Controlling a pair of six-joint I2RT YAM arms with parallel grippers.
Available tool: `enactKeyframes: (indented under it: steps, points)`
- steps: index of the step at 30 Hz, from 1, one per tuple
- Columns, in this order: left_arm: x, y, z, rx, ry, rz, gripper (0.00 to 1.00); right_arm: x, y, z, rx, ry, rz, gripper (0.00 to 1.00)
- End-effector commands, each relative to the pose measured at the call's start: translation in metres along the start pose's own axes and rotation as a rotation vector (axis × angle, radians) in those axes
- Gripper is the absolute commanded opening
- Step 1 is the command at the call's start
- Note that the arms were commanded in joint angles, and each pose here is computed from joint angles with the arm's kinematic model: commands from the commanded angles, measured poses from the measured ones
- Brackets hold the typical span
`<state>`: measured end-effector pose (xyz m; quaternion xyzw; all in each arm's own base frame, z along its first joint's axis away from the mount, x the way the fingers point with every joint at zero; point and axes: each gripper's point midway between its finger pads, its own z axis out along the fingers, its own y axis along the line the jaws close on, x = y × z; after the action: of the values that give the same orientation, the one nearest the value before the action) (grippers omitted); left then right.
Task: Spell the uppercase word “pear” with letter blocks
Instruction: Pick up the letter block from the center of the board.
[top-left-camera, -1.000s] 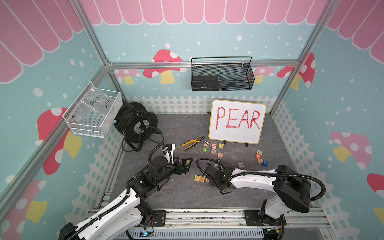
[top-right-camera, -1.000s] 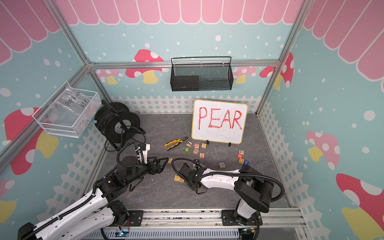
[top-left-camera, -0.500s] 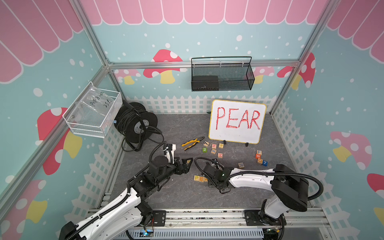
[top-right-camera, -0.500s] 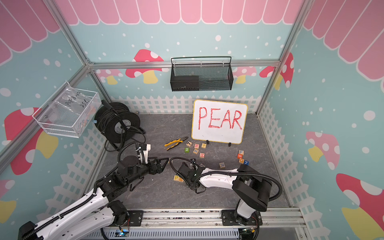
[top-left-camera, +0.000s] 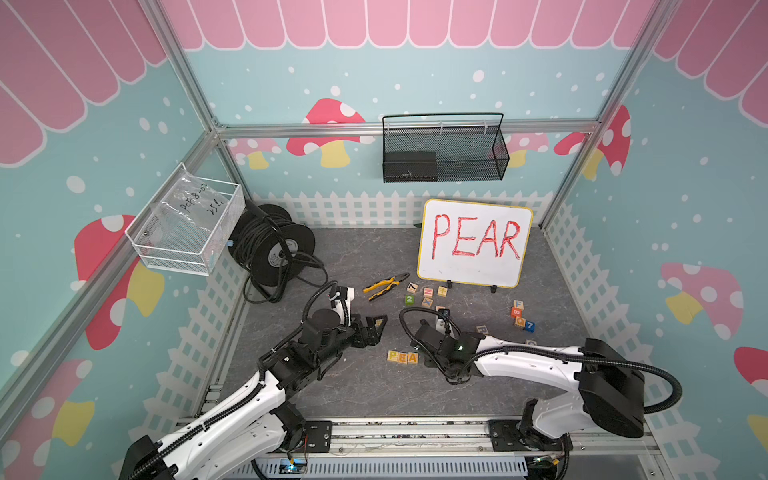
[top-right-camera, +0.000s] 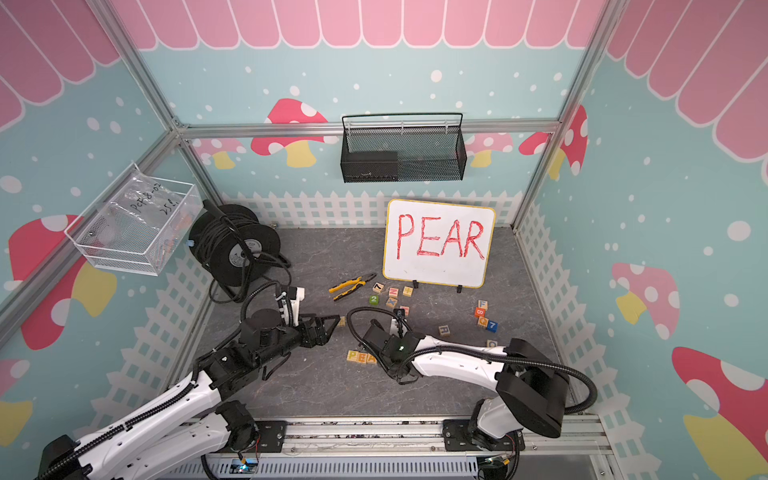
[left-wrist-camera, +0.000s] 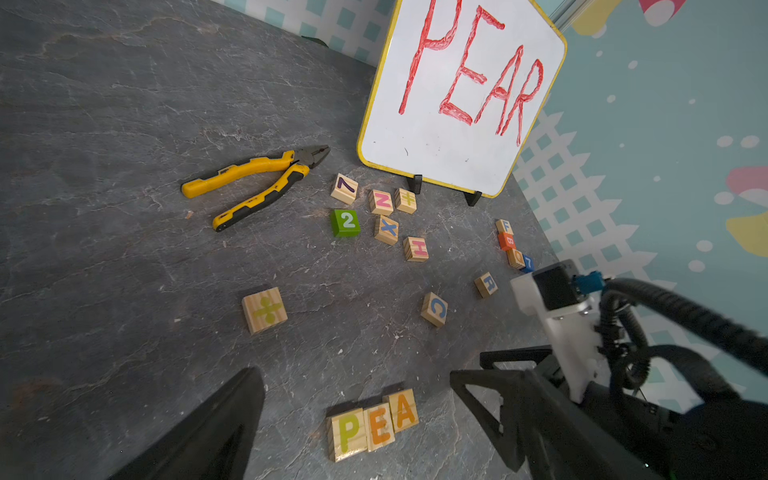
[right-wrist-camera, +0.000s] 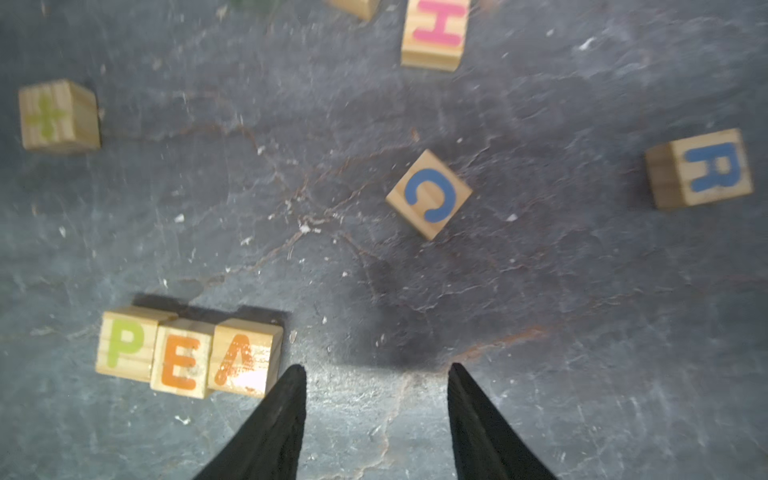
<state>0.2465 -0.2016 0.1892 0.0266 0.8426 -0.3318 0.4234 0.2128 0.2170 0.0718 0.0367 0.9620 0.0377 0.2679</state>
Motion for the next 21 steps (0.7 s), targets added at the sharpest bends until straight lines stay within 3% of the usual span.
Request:
enactKeyframes:
  steps: [1,11,21]
  points:
    - [-0.017,-0.01,0.003,0.019,-0.043,0.011,0.97,-0.025,-0.03,-0.007,0.074,-0.08,0.168,0.57]
    - [-0.014,-0.015,0.027,0.039,-0.006,0.002,0.97,-0.047,-0.104,-0.009,0.148,-0.172,0.538,0.57]
    - [-0.011,-0.021,0.05,0.059,0.042,0.007,0.97,-0.064,-0.126,0.017,0.196,-0.142,0.564,0.56]
